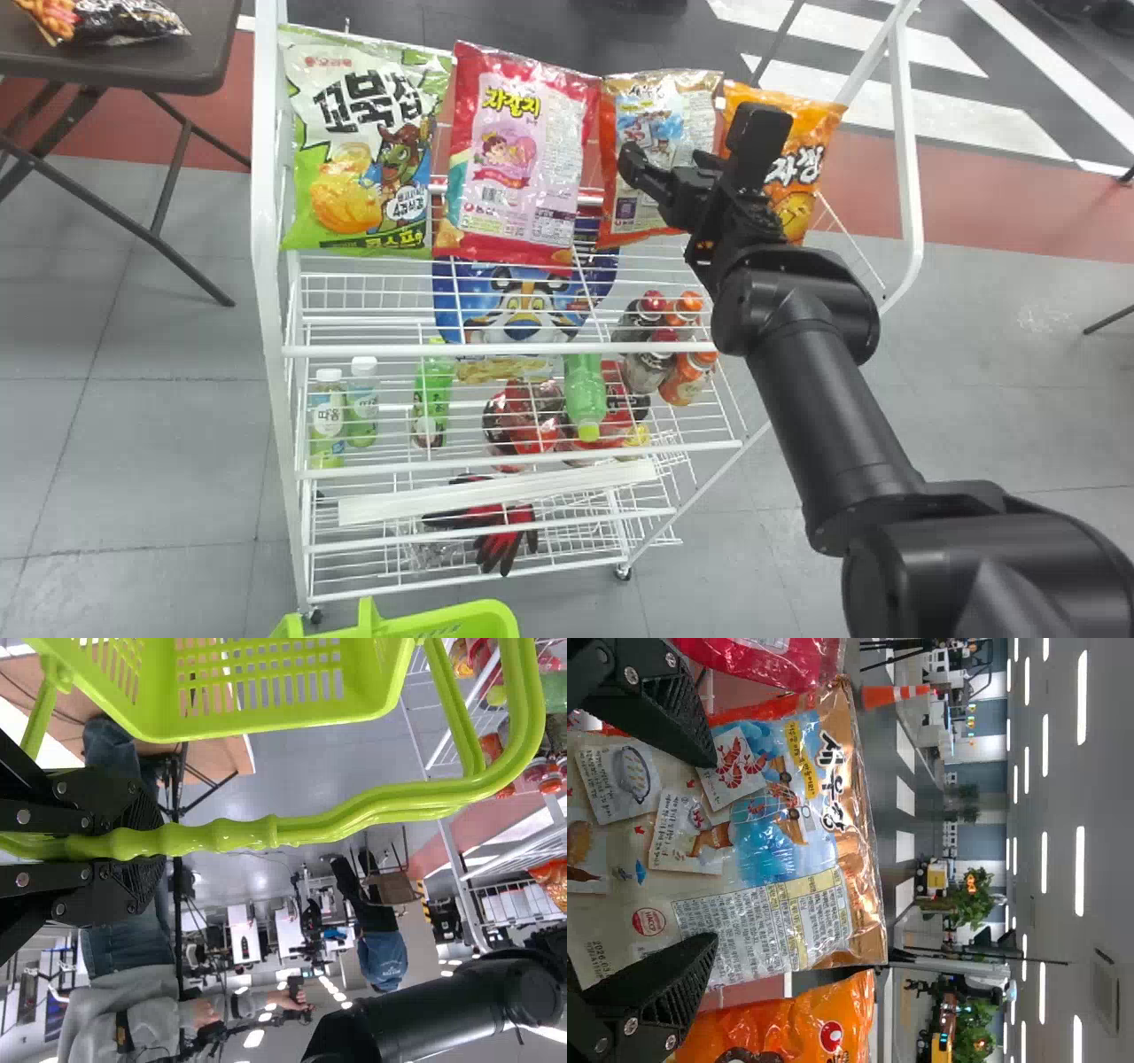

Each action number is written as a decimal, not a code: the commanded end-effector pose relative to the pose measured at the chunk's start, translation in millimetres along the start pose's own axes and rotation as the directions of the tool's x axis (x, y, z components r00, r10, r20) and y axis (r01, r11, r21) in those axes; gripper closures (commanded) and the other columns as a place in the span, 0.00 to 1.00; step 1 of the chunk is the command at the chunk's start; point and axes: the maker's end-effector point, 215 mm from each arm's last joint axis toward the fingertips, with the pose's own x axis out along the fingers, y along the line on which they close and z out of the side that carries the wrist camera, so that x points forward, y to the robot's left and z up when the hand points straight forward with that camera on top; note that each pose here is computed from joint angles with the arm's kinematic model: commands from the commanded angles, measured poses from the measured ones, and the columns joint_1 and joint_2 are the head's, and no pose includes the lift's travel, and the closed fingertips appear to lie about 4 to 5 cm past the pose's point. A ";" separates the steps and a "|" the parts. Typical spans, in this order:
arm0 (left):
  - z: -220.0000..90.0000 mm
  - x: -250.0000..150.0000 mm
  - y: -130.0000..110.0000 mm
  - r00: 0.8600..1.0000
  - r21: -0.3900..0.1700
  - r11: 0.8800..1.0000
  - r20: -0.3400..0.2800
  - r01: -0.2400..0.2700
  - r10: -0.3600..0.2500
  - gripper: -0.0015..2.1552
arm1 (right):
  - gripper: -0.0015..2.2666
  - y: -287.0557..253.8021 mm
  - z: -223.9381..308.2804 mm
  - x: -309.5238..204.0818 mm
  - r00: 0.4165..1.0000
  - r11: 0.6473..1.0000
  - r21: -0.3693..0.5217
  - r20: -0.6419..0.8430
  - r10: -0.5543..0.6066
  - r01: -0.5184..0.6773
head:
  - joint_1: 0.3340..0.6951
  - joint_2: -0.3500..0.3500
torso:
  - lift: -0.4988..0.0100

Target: Hold basket handle with left hand then pick Saewookkang with right hand and place into basket

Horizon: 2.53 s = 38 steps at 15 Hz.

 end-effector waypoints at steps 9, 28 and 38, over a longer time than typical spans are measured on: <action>8.2 3.2 -0.1 1.000 0.015 1.000 0.019 0.009 -0.009 0.82 | 0.99 10.7 -1.0 -11.9 0.999 1.000 -0.019 0.043 0.024 -0.023 | 1.00 0.00 | 0.94; 21.2 3.1 -18.8 0.999 0.073 0.997 0.027 0.019 -0.021 0.82 | 0.99 60.8 -19.1 -225.6 0.979 0.986 0.135 -0.162 0.120 -0.099 | 1.00 0.00 | 0.94; 21.8 2.0 -19.7 1.000 0.060 0.998 0.022 0.018 -0.020 0.82 | 0.99 172.0 -183.7 -432.2 0.548 0.897 0.330 -0.711 0.442 -0.294 | 1.00 0.00 | 0.94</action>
